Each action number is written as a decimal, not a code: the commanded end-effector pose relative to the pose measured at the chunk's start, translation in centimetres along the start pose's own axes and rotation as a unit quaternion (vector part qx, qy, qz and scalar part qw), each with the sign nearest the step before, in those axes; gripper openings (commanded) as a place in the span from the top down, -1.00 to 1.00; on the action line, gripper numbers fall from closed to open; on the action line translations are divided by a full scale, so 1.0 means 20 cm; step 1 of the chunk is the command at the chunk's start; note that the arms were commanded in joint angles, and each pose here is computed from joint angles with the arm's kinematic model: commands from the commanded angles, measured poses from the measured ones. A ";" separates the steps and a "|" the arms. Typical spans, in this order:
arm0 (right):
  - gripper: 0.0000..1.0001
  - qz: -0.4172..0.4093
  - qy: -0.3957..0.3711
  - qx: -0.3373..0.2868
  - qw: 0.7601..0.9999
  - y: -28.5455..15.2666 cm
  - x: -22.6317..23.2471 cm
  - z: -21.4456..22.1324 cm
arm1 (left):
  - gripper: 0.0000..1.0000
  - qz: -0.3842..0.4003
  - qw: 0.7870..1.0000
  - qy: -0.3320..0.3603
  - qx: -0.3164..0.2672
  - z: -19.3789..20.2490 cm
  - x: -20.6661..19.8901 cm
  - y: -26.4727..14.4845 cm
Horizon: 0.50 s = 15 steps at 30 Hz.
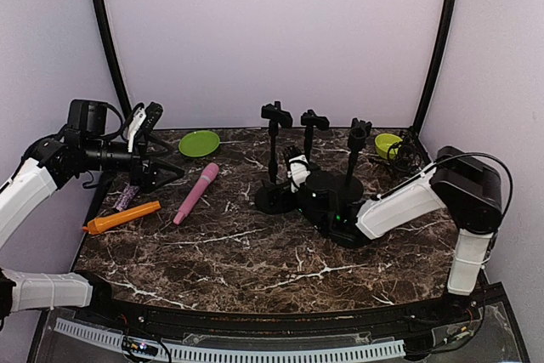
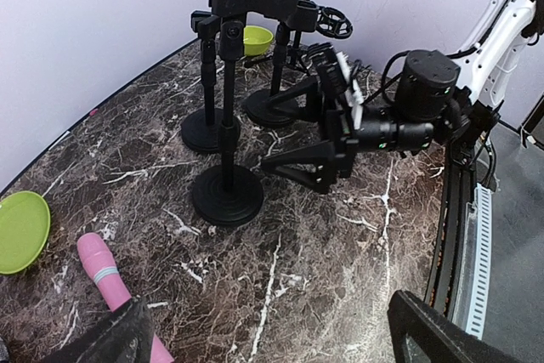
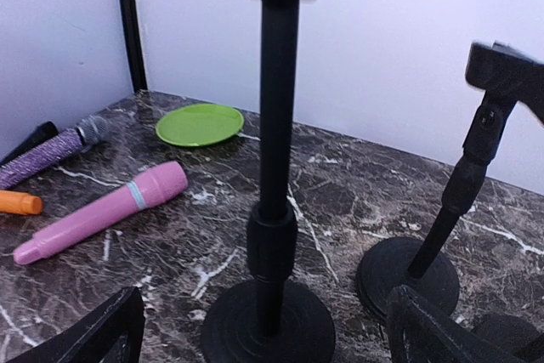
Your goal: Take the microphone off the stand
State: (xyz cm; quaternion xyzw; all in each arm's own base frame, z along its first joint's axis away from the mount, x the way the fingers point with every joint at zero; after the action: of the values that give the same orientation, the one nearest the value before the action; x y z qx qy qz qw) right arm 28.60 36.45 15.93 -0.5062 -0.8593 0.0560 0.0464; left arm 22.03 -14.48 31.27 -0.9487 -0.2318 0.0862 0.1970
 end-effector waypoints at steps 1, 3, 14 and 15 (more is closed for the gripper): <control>-0.98 -0.055 0.023 -0.022 0.998 -0.17 0.02 -0.24 | -0.98 0.000 1.000 0.007 -0.006 -0.05 -0.02 -0.05; -0.93 -0.074 0.028 -0.026 0.996 -0.23 0.01 -0.36 | -0.98 0.003 1.000 0.003 0.003 -0.04 -0.02 -0.05; -0.85 -0.087 0.052 -0.053 0.993 -0.21 -0.06 -1.07 | -0.98 -0.010 0.998 -0.047 0.044 -0.02 0.03 -0.05; -0.82 -0.082 0.058 -0.050 0.994 -0.18 -0.06 -1.10 | -0.98 -0.007 0.998 -0.052 0.043 -0.03 0.03 -0.06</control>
State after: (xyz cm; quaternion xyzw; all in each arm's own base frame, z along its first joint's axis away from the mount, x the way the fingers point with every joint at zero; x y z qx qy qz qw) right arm 27.48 33.65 37.37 -0.4421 -0.8931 -0.0603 0.0563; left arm 22.51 -13.87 31.70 -0.9364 -0.2447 0.1178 0.2225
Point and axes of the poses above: each gripper's point midway between its finger pads, its own y axis out along the fingers, its own x axis along the line the jaws close on, z = x × y, the point moved 6 cm from there along -y, back along the fingers, and after that the axes turned 2 degrees about y, right-handed, at the moved point
